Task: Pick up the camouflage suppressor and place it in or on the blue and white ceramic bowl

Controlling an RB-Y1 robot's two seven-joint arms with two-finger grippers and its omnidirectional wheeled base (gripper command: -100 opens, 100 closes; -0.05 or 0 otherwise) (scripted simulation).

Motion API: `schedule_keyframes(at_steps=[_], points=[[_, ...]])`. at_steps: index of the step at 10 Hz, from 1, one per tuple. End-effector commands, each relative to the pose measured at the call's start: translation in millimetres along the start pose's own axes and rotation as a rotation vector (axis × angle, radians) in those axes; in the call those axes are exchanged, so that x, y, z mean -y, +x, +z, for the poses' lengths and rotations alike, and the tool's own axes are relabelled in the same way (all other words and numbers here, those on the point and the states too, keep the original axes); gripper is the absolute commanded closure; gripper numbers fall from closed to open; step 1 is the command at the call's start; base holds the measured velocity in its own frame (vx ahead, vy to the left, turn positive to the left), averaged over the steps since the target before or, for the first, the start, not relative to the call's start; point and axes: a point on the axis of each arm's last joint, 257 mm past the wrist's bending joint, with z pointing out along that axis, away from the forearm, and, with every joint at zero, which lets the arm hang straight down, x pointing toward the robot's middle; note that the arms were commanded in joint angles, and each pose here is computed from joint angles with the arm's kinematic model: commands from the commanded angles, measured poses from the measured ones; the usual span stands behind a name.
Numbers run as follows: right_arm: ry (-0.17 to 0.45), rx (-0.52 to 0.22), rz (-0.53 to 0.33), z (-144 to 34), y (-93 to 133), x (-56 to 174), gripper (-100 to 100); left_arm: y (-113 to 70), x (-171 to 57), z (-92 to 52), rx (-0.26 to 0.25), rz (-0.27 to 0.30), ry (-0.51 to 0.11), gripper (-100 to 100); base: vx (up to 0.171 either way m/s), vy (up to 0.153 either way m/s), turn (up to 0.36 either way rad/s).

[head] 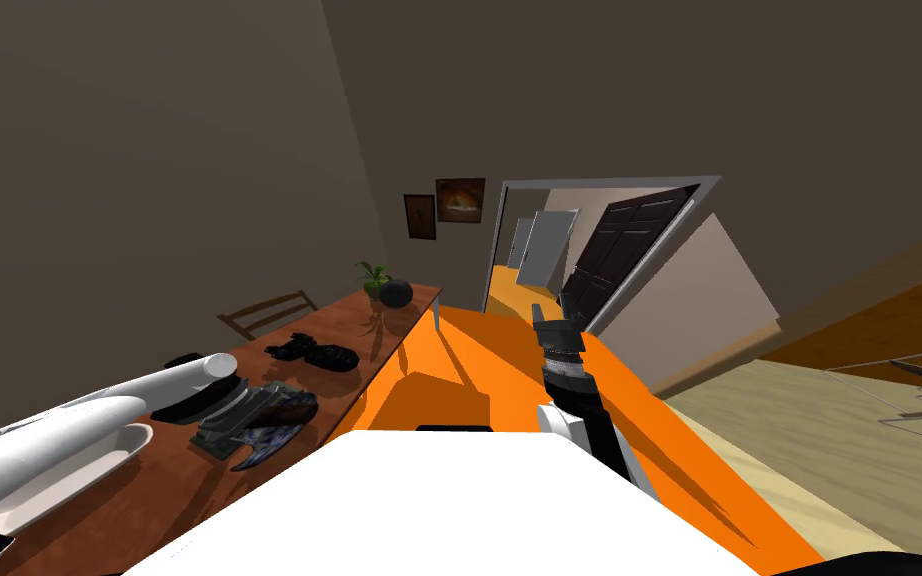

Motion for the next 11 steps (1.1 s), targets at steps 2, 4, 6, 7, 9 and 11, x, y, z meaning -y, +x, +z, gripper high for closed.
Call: schedule_keyframes(at_steps=[2,4,6,7,9,11], points=[[0.000,0.000,0.000,0.0,0.0,0.0,0,0.0,0.0,0.0,0.000,0.000,0.000,-100,0.000,0.000,0.000],[0.000,0.000,0.000,0.0,0.0,0.0,0,0.0,0.0,0.0,0.000,0.000,0.000,-100,0.000,0.000,0.000],[0.000,0.000,0.000,0.0,0.0,0.0,0,-3.8,1.2,-14.0,-0.003,0.005,-0.001,-100,0.006,-0.006,0.013],[0.000,0.000,0.000,0.0,0.0,0.0,0,-4.9,1.6,-18.6,-0.004,0.007,-0.001,-100,0.022,-0.020,0.034],[0.000,0.000,0.000,0.0,0.0,0.0,0,-9.0,3.0,-37.4,-0.009,0.015,-0.003,-100,0.021,-0.022,0.032],[0.000,0.000,0.000,0.0,0.0,0.0,0,-8.9,2.9,-41.1,-0.009,0.017,-0.003,-100,0.018,-0.016,0.025]])
